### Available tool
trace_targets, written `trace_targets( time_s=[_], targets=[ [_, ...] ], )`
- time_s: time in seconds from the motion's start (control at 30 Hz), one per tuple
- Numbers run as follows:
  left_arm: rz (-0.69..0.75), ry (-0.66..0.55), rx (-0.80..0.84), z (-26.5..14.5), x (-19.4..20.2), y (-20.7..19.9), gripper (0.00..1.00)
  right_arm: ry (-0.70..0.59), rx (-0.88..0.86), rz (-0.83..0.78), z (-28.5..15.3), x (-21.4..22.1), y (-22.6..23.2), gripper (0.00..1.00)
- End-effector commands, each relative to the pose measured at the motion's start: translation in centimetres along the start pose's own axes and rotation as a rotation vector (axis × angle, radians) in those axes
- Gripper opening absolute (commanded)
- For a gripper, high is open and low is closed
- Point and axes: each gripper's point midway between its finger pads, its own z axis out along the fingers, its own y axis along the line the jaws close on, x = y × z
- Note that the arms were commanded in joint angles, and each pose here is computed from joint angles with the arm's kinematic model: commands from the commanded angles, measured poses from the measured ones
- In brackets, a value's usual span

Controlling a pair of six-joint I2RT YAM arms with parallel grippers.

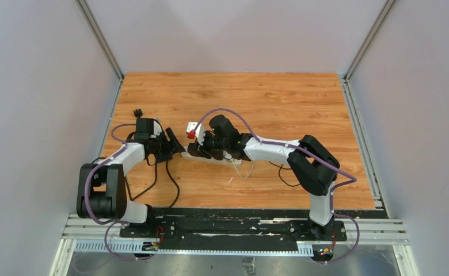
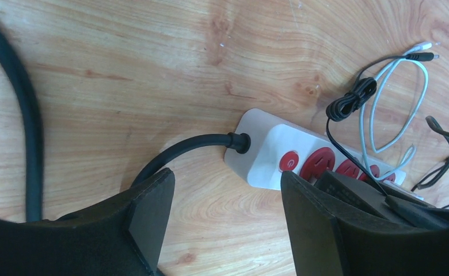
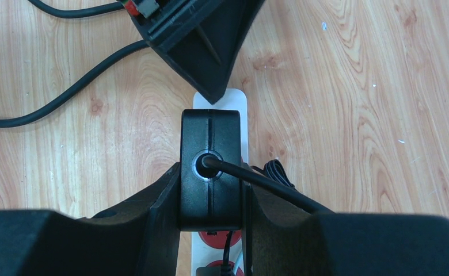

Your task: Insert the plug

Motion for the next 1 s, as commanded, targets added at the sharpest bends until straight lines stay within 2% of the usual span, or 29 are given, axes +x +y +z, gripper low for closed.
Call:
trace_targets(
  time_s=[0.0, 0.43, 0.63, 0.97],
  targets=[
    [0.044, 0.017, 0.024, 0.4, -0.2, -1.5, 0.71, 0.094, -0.055, 0.001, 0.1, 4.0, 1.6, 0.0],
    [0.049, 0.066, 0.007, 1.7, 0.4, -1.3, 0.62, 0.094, -0.02, 0.064, -0.4, 6.1, 1.7, 0.0],
    [0.05, 0.079, -0.004, 1.9, 0.7, -1.0, 0.61, 0.138, 0.005, 0.079, -1.2, 7.5, 0.5, 0.0],
    [0.05, 0.094, -0.011, 2.1, 1.0, -0.7, 0.58, 0.203, -0.066, 0.044, -0.1, 8.8, 1.8, 0.0]
  ],
)
